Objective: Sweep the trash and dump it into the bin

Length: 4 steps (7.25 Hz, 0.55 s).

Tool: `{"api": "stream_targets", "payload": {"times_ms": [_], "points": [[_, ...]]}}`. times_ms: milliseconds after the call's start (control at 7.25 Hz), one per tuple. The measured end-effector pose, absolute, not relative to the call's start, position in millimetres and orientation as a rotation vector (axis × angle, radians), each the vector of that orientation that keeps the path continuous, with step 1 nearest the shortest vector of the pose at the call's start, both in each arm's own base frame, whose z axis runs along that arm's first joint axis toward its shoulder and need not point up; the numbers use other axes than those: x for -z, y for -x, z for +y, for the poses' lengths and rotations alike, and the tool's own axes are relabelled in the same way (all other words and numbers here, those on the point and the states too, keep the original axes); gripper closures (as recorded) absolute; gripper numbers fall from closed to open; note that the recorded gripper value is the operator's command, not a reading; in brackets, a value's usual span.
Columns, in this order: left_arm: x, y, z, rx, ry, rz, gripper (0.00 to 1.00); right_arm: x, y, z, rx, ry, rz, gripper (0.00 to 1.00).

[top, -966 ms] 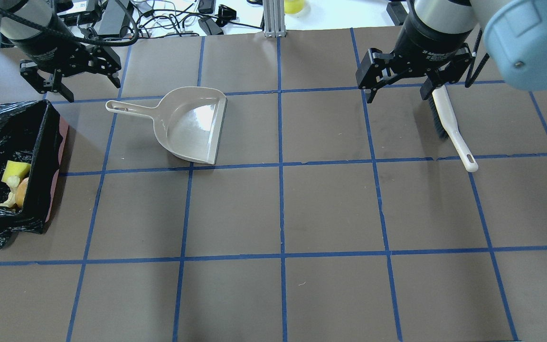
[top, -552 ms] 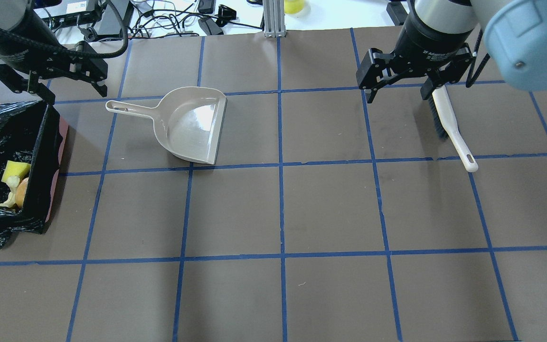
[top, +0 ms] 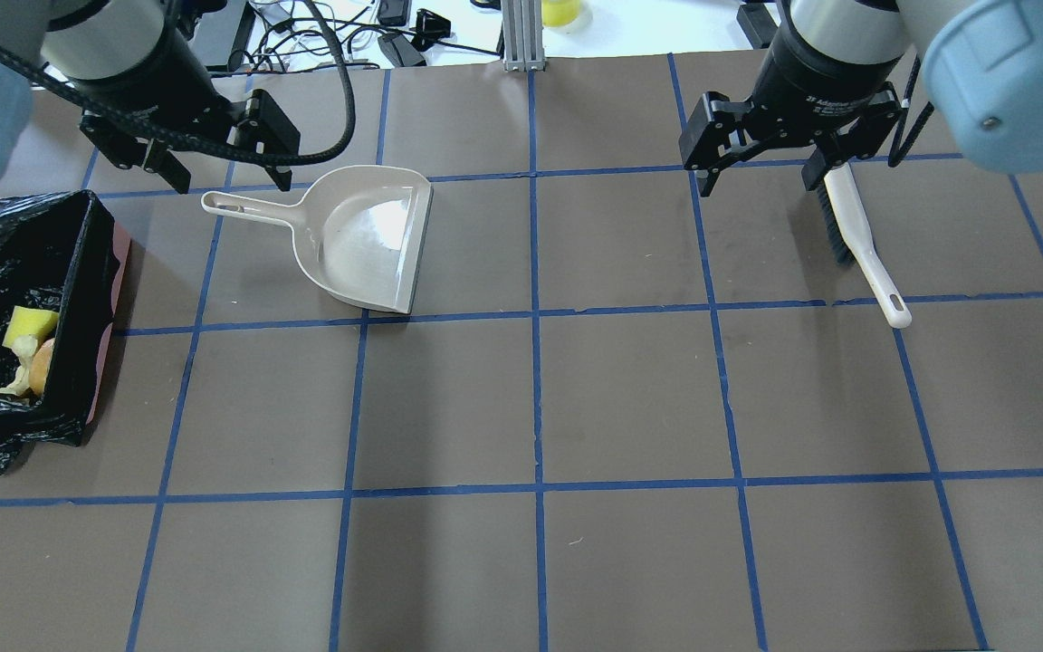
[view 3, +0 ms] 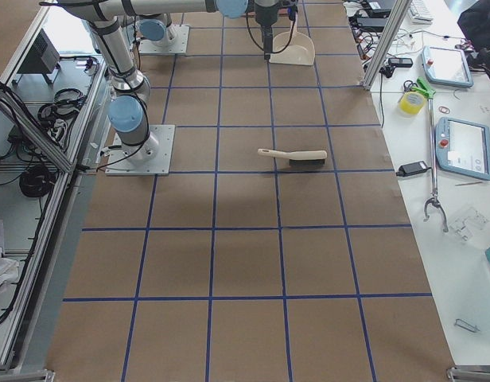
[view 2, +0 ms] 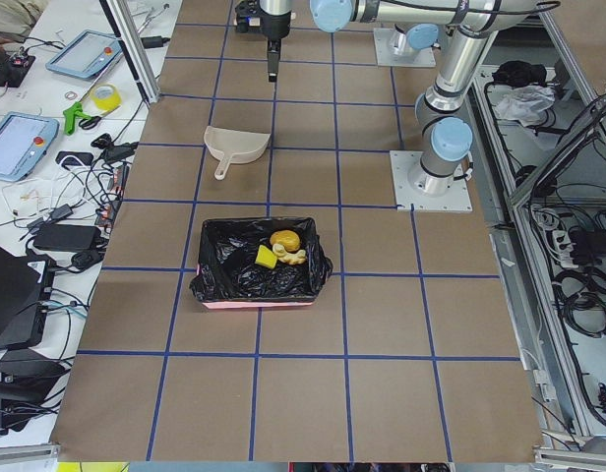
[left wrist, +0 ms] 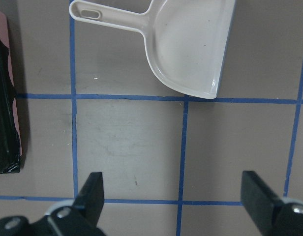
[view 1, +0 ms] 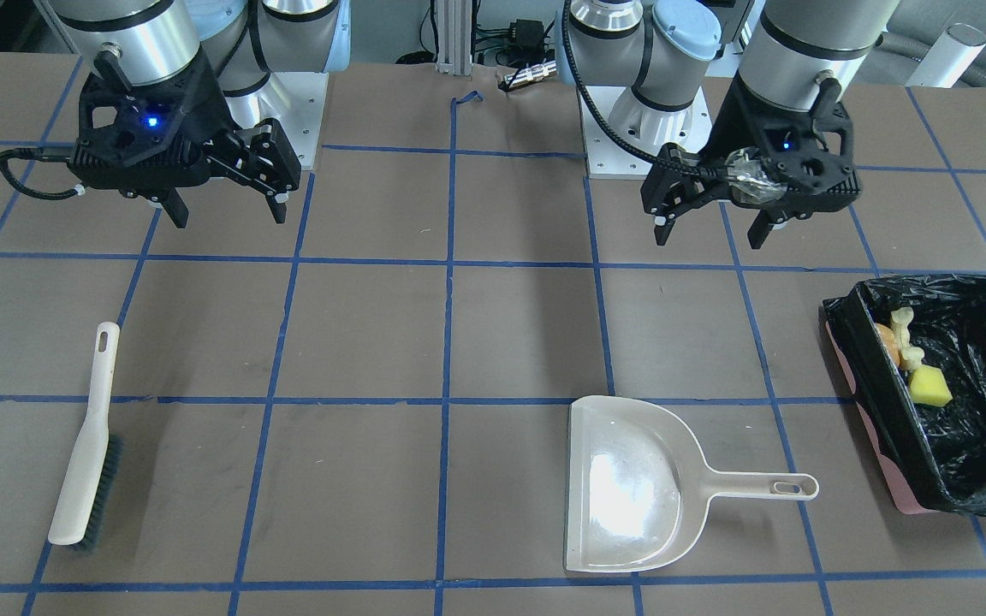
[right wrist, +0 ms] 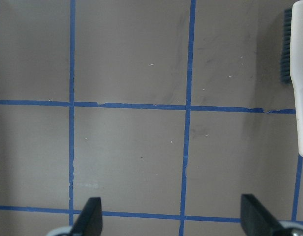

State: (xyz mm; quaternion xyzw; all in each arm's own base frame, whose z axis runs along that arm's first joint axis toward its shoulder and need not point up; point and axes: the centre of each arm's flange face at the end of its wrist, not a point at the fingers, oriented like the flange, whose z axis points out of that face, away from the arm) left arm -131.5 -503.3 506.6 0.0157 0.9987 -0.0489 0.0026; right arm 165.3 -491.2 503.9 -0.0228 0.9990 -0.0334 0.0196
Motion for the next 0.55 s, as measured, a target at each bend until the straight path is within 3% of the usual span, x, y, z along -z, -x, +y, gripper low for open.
{"api": "stream_targets", "payload": {"times_ms": [552], "points": [[-512.3,138.7,-491.1,0.171,-0.079,3.131,0.0,-503.9,-165.3,-491.2,0.104,0.071,3.1,0.0]]}}
